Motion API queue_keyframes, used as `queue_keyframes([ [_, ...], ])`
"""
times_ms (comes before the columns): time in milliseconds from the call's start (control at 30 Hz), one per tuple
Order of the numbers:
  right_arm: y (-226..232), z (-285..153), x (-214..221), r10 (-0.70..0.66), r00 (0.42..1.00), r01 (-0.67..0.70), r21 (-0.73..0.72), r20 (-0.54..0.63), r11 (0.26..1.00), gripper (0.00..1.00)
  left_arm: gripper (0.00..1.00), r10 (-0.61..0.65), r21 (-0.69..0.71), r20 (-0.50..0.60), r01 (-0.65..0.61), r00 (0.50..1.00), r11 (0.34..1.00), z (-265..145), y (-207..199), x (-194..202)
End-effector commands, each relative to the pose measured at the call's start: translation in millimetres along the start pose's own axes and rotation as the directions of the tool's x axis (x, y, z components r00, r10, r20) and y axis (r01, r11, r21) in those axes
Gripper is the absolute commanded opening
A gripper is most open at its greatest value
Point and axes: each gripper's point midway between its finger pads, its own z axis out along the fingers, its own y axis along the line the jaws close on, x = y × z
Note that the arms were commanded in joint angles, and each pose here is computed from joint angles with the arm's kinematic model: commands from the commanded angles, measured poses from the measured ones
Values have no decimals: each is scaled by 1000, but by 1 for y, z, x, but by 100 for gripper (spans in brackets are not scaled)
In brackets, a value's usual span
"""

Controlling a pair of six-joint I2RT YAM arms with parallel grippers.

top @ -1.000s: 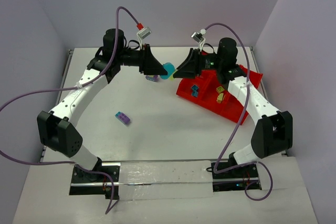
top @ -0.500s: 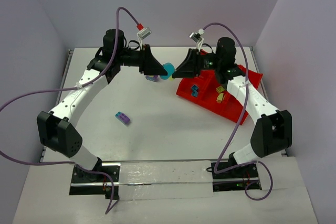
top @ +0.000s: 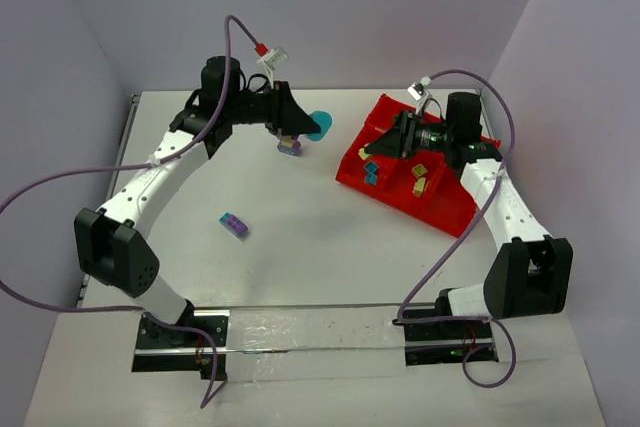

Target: Sort the legos into containers by color

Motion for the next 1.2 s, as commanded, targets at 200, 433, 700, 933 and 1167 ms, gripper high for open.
queue_keyframes([
  [200, -131, -112, 3, -38, 969, -193, 843, 244, 502, 0, 0, -116, -297, -109, 79, 987, 952, 99, 55, 21],
  [433, -150, -124, 17, -28, 972, -201, 891, 233, 406, 0, 0, -173, -475, -120, 96, 978, 875, 151, 111, 43],
  [700, -160, -116, 24, 2, 967, -230, 878, 253, 418, 11, 0, -169, -542, -100, 89, 980, 836, 178, 151, 59],
  [933, -169, -107, 21, 12, 952, -280, 857, 305, 434, 22, 48, -194, -529, -106, 110, 975, 841, 187, 156, 66],
  [1167, -177, -96, 10, 20, 948, -293, 844, 319, 450, 64, 90, -158, -499, -122, 77, 980, 863, 186, 143, 61],
])
